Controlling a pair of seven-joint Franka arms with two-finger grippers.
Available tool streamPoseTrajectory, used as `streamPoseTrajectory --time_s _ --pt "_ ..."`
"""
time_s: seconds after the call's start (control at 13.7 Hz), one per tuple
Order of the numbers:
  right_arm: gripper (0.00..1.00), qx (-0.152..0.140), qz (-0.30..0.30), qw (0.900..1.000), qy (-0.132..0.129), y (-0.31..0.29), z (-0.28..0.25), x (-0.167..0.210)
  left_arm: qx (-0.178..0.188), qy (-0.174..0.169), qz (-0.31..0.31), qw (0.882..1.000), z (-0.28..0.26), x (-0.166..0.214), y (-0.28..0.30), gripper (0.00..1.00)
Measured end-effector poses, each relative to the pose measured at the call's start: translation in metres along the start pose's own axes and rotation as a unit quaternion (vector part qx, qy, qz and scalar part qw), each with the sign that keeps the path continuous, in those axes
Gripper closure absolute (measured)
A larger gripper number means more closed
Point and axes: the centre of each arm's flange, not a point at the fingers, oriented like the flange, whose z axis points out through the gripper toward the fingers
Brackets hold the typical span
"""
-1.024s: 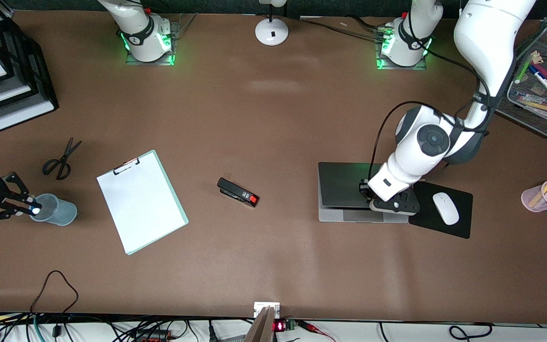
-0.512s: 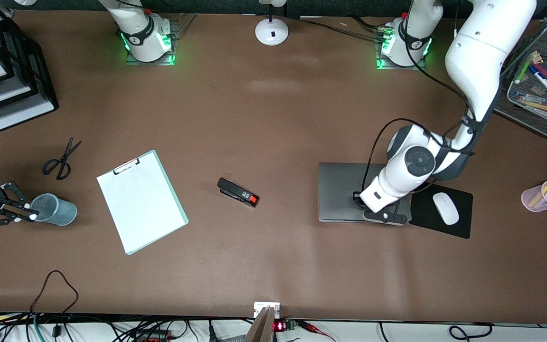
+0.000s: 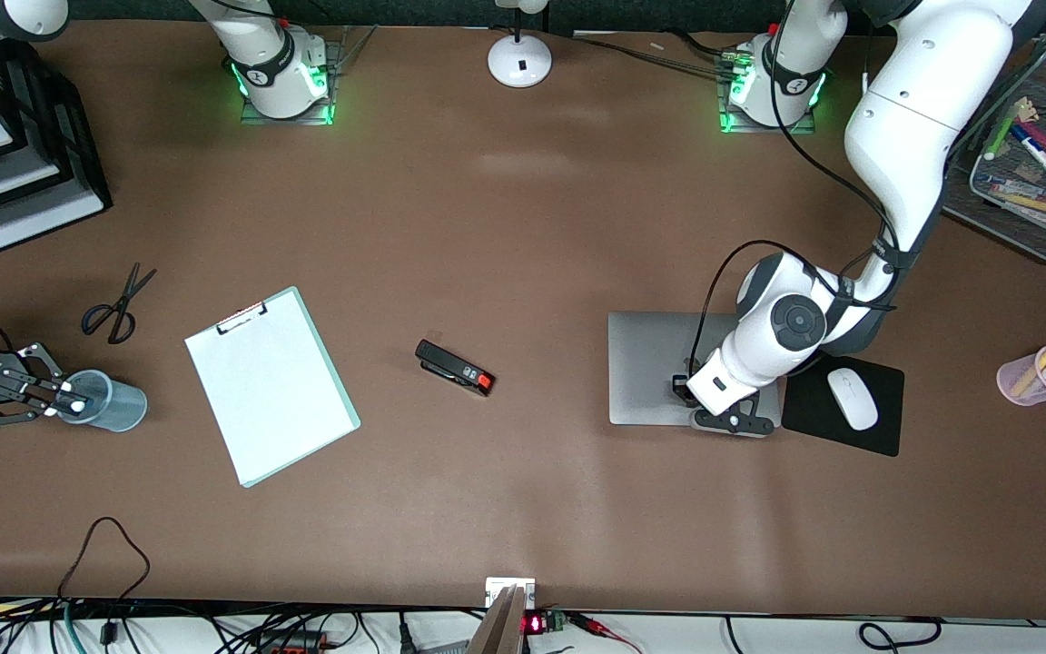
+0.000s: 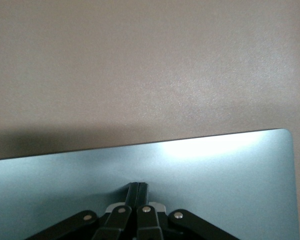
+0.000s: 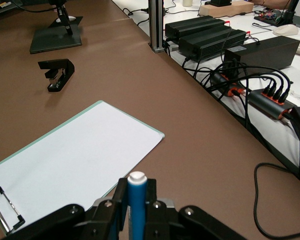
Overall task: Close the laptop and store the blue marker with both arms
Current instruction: 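Lower the marker into the cup while the left gripper presses the lid, then open the right gripper over the cup while the left gripper lifts away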
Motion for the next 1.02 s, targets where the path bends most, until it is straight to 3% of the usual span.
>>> streamPoseTrajectory --time_s 0.07,0.29,0.59,0.8,0.95,1.02 --pt "0.76 0.000 0.003 1.000 0.002 -0.001 -0.002 -0.004 0.000 0.000 0.000 1.000 0.000 0.000 0.000 0.99" --pt "0.45 0.000 0.013 1.000 0.005 -0.001 -0.004 -0.006 0.000 0.003 -0.002 1.000 -0.001 0.002 -0.002 0.99" --pt "0.01 0.022 0.095 0.995 0.007 -0.001 0.008 0.014 0.013 0.008 -0.006 1.000 -0.033 0.017 -0.009 0.99" --pt "0.00 0.043 0.153 0.987 -0.014 0.000 0.031 0.051 0.049 -0.009 -0.002 0.999 -0.105 0.024 -0.005 0.99" --pt "0.00 0.053 0.201 0.976 -0.062 -0.003 0.041 0.087 0.071 -0.016 -0.002 0.997 -0.155 0.021 -0.003 0.95" --pt "0.00 0.051 0.230 0.967 -0.094 -0.006 0.042 0.106 0.080 -0.019 -0.002 0.997 -0.176 0.018 -0.002 0.88"
